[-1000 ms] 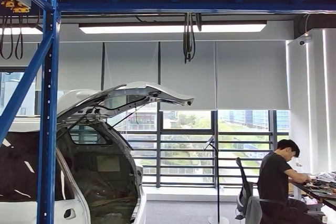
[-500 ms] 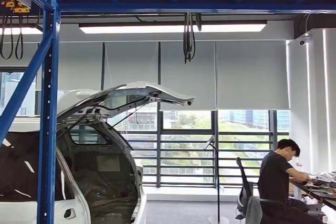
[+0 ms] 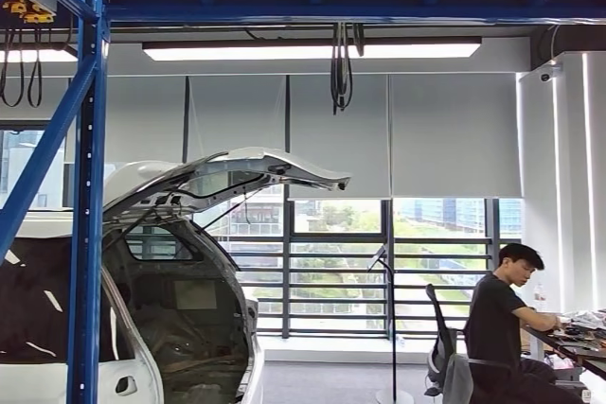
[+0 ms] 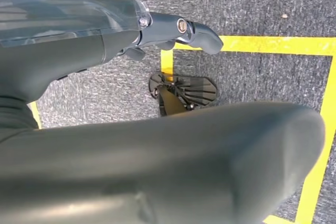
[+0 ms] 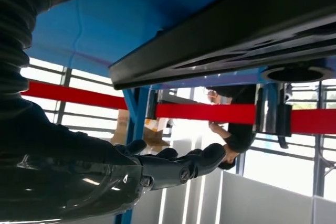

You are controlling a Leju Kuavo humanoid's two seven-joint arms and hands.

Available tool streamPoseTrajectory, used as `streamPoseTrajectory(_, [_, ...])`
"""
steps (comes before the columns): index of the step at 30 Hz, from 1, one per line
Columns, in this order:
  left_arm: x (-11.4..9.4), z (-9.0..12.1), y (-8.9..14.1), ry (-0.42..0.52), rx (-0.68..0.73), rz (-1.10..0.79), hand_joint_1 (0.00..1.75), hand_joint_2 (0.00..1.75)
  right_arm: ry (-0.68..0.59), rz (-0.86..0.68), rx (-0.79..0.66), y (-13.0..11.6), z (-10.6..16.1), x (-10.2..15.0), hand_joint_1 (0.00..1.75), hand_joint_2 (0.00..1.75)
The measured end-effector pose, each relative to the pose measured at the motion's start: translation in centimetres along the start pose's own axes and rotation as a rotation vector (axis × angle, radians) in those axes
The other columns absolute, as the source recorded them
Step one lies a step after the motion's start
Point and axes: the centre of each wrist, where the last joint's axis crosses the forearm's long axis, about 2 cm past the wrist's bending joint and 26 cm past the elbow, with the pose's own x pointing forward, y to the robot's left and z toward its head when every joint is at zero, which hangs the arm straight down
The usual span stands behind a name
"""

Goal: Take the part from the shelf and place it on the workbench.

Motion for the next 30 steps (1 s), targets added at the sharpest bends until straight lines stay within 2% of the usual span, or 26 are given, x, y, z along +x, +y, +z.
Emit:
streamPoseTrajectory(8, [0.1,0.0,0.0,-0.004,0.000,-0.019,0.00,0.00,-0.113,-0.104,0.047,0.5,-1.2,2.7,0.01,1.75])
streamPoseTrajectory(12, [0.1,0.0,0.1,-0.006,0.001,-0.022,0.00,0.00,-0.162,-0.161,0.064,0.6,-1.4,3.6,1.75,1.75])
streamPoseTrajectory(21, [0.1,0.0,0.1,-0.028,0.010,-0.037,0.00,0.00,-0.207,-0.208,0.074,0.9,-0.8,4.6,1.75,1.75])
streamPoseTrajectory(29, [0.1,0.0,0.0,-0.090,-0.013,-0.059,0.00,0.00,-0.203,-0.181,0.036,0.8,0.4,4.2,1.75,1.75])
streamPoseTrajectory(30, [0.1,0.0,0.0,-0.095,-0.017,-0.059,0.00,0.44,-0.202,-0.179,0.032,0.9,0.6,4.1,1.75,1.75])
